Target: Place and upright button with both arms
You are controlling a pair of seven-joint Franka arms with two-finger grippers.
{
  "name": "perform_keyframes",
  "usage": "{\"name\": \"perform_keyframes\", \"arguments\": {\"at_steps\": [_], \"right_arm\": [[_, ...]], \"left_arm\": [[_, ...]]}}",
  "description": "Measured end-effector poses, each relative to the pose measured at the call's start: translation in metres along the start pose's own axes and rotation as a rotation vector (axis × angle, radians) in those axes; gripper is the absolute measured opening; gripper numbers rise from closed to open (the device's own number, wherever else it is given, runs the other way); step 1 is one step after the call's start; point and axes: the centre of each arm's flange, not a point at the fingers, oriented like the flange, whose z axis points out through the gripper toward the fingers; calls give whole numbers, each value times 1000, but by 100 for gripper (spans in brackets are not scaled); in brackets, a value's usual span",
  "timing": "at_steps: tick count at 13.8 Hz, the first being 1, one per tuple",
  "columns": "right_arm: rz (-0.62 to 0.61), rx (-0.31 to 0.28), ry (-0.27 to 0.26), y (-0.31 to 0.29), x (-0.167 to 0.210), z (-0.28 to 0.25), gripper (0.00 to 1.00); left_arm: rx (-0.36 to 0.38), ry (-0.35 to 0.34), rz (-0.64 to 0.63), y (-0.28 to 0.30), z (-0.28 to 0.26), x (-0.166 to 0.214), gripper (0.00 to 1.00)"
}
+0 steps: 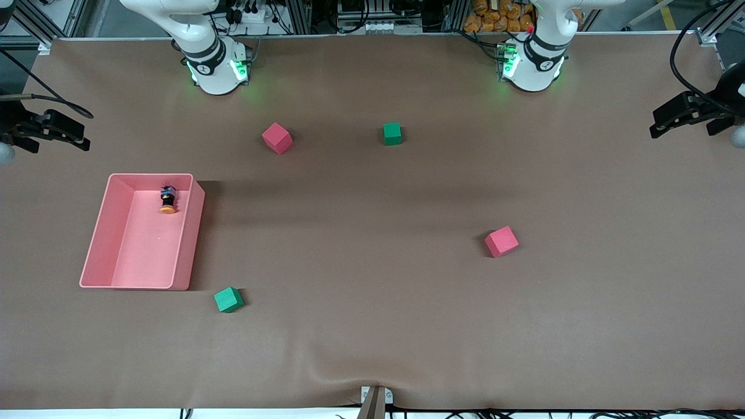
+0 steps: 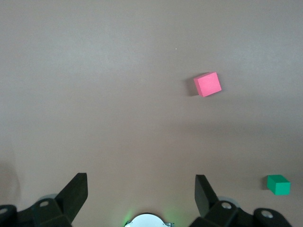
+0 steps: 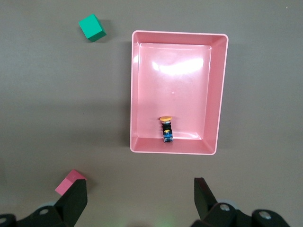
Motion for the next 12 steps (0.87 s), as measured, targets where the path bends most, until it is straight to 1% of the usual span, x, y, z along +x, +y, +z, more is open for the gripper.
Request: {"name": "perform_keyframes", "arguments": {"at_steps": [2, 6, 10, 12], "right_arm": [[0, 2, -7, 0, -7, 15, 100], [19, 5, -24, 7, -9, 47, 100], [24, 5, -13, 10, -11, 76, 100], [24, 7, -22, 9, -14, 98, 100]], "left_arm": [[0, 0, 0, 0, 0, 0, 100], [0, 0, 0, 0, 0, 0, 100], [0, 0, 0, 0, 0, 0, 100], [0, 0, 0, 0, 0, 0, 100]]}}
